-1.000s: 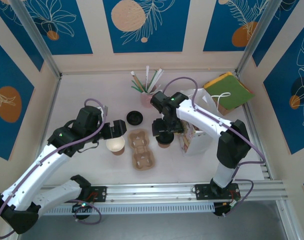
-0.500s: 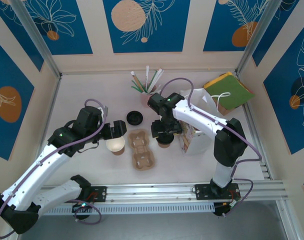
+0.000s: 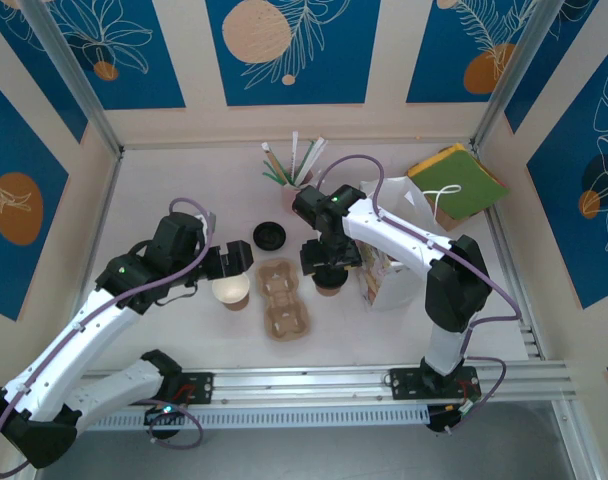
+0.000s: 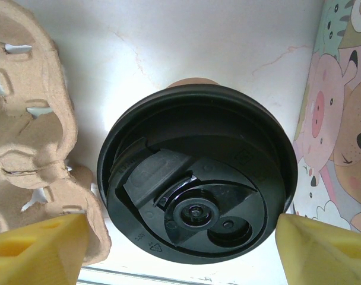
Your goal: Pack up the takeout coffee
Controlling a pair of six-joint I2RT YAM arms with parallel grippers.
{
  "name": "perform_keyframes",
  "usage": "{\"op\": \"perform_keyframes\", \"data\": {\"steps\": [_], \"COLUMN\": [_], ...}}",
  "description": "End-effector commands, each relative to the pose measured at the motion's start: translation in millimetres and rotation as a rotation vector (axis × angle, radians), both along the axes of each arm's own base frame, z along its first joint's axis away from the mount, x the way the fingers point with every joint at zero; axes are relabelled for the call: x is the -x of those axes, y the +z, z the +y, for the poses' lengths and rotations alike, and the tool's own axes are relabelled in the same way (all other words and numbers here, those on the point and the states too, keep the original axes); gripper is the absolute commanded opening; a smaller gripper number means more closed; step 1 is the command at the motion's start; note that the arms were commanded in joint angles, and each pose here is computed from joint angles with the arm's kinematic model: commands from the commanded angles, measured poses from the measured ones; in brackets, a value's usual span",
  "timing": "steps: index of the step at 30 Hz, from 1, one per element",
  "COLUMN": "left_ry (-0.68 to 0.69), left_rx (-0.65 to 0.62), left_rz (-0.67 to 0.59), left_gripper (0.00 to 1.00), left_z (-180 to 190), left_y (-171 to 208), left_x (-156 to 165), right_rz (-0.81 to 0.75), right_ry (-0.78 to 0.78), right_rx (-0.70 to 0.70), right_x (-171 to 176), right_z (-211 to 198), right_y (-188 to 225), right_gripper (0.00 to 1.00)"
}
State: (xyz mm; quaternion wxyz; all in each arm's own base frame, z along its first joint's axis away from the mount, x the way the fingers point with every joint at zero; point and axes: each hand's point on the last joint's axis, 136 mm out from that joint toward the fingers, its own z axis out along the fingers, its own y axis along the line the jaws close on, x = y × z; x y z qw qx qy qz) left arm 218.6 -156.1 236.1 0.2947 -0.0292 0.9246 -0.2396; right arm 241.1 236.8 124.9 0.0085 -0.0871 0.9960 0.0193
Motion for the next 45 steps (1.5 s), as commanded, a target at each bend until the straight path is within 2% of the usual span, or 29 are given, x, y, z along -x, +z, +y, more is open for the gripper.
{"op": "perform_keyframes", "data": {"steps": [1, 19, 45], "left_ry": [-0.02, -0.045, -0.083], "left_rx": [0.001, 0.02, 0.029], "left_rz": [-0.005, 0.001, 0.022], "left_gripper": [1.0, 1.0, 1.0], "left_z": [0.8, -6.2, -13.5], "left_y": [-0.9, -1.6, -5.9], "left_x": [3.8, 2.4, 4.5], "right_rz": [0.02, -0.009, 0.048], "right_ry": [0.007, 0.0, 0.007], "right_rx": [0.034, 0.037, 0.041], "right_x": [2.7, 0.0, 3.9], "right_z": [-5.0, -9.8, -6.4], "right_y": [-3.4, 5.7, -14.8], "right_gripper": [0.81, 0.83, 0.81]}}
